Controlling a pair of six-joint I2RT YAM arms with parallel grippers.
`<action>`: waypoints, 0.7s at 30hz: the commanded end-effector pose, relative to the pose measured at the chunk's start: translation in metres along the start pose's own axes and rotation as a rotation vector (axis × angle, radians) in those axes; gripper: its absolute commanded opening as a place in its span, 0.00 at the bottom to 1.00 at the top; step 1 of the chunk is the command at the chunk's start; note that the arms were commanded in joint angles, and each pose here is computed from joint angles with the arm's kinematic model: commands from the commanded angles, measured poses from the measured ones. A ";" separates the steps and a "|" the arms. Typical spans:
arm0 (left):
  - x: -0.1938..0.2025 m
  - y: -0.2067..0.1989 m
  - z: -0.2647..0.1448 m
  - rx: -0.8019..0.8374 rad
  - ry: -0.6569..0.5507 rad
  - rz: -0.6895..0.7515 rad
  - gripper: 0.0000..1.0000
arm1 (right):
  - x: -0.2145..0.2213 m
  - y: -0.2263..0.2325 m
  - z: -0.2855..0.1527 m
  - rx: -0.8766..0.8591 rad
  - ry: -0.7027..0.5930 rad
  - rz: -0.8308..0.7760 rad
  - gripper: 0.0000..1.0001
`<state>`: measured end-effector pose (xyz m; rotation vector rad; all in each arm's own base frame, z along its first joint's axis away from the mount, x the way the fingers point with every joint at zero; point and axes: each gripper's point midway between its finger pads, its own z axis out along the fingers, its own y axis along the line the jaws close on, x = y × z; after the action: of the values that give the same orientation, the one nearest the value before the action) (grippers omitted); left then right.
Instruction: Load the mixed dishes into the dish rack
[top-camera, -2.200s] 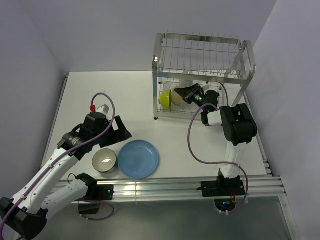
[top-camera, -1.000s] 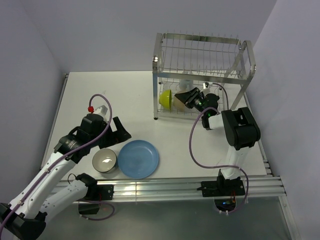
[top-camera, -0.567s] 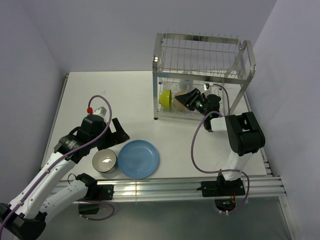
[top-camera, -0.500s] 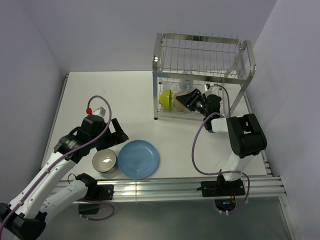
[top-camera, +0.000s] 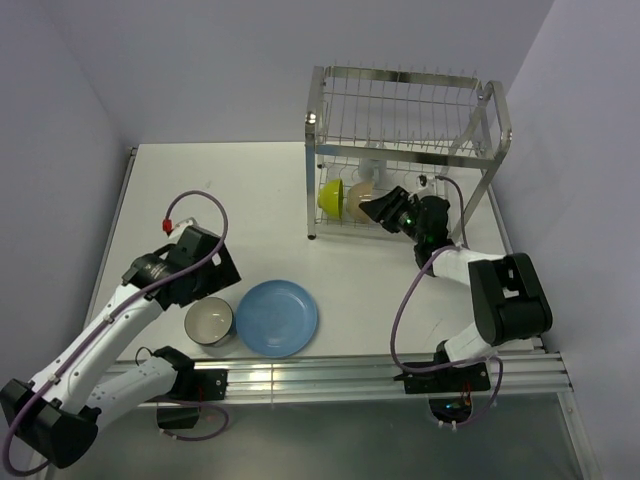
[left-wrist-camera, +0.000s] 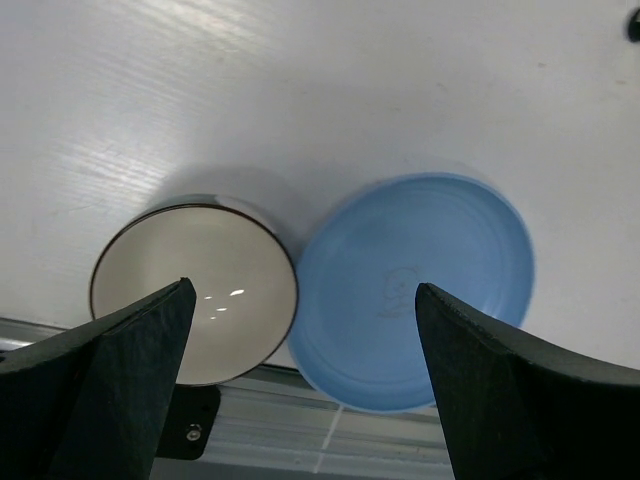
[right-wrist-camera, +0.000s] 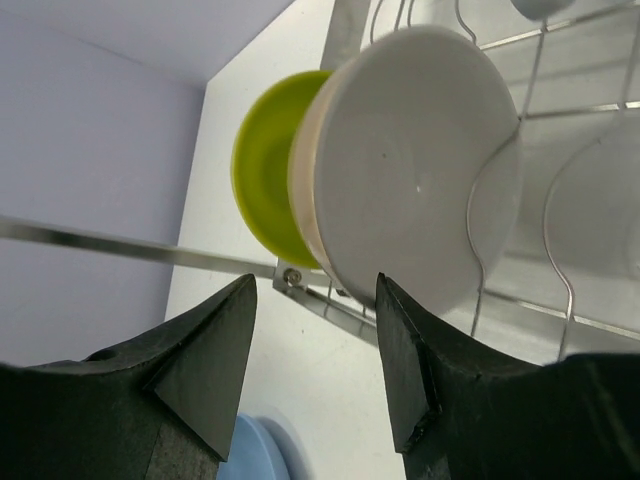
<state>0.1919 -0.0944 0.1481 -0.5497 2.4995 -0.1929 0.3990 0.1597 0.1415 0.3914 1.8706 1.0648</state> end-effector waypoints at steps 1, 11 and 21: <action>-0.006 0.021 -0.003 -0.130 -0.028 -0.026 0.99 | -0.001 -0.005 -0.015 0.034 -0.028 0.007 0.59; 0.034 0.023 0.009 -0.158 0.138 -0.009 0.93 | 0.020 0.000 -0.049 0.037 -0.018 0.026 0.58; 0.093 0.009 0.026 -0.218 0.258 0.095 0.91 | 0.024 0.027 -0.081 -0.012 -0.023 -0.010 0.58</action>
<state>0.1409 -0.1195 0.0881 -0.4758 2.7873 0.0259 0.3251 0.1472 0.1641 0.4081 1.8433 1.0558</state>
